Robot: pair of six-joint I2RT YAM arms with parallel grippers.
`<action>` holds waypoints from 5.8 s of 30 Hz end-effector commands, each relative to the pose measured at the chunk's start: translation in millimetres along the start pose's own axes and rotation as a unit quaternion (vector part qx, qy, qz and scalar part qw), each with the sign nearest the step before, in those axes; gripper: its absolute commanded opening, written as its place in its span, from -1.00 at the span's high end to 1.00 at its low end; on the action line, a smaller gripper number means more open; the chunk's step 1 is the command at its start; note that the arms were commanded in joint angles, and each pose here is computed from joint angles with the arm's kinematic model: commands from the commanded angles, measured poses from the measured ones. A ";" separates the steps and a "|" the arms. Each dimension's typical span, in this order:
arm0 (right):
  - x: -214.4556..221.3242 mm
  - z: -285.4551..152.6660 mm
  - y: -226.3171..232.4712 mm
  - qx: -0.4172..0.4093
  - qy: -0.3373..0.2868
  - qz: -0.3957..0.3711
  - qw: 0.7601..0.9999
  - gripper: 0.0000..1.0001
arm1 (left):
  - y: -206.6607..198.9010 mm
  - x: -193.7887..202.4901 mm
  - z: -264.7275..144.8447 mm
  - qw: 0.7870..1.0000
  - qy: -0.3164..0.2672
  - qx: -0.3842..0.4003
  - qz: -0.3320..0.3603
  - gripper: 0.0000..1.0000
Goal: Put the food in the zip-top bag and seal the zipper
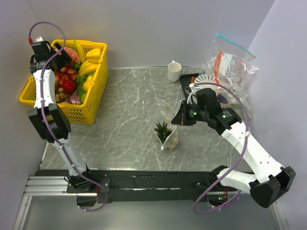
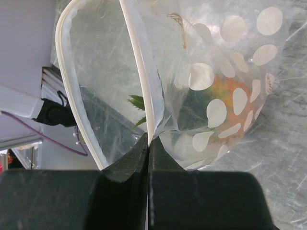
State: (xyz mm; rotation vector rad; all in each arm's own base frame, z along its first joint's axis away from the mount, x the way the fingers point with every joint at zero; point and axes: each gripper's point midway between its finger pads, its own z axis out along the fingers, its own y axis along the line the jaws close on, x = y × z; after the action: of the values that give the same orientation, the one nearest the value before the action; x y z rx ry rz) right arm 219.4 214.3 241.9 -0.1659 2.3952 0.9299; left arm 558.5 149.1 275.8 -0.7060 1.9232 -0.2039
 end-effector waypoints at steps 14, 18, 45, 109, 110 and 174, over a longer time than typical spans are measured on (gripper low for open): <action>-12.1 15.8 11.6 -0.032 0.000 -0.009 0.999 1.00 | 51.6 1.3 104.3 0.994 -0.043 -0.092 -0.031 -0.88; -12.4 16.2 10.9 -0.032 -0.003 -0.009 0.999 1.00 | 59.7 23.4 120.3 0.995 -0.023 -0.093 -0.036 -0.77; -11.2 2.1 32.8 -0.081 -0.005 0.004 0.997 1.00 | -108.4 -64.6 -139.0 0.973 -0.094 0.210 -0.015 0.98; -12.8 -19.4 49.8 -0.140 0.000 0.029 0.990 1.00 | -265.1 305.6 -430.0 0.721 0.214 0.634 -0.181 0.84; -12.8 -20.5 50.9 -0.142 -0.001 0.028 0.989 1.00 | -264.1 311.7 -422.7 0.737 0.214 0.618 -0.173 0.84; -19.1 -18.5 18.9 -0.125 -0.019 0.053 0.990 1.00 | -181.4 428.5 -304.3 0.916 0.261 0.277 0.129 0.19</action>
State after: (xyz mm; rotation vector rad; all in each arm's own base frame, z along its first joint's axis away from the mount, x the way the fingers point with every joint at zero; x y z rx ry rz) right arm 218.5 211.1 254.7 -0.0569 2.3627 1.2261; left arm 218.2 -274.5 145.7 0.0051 2.3539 -0.7679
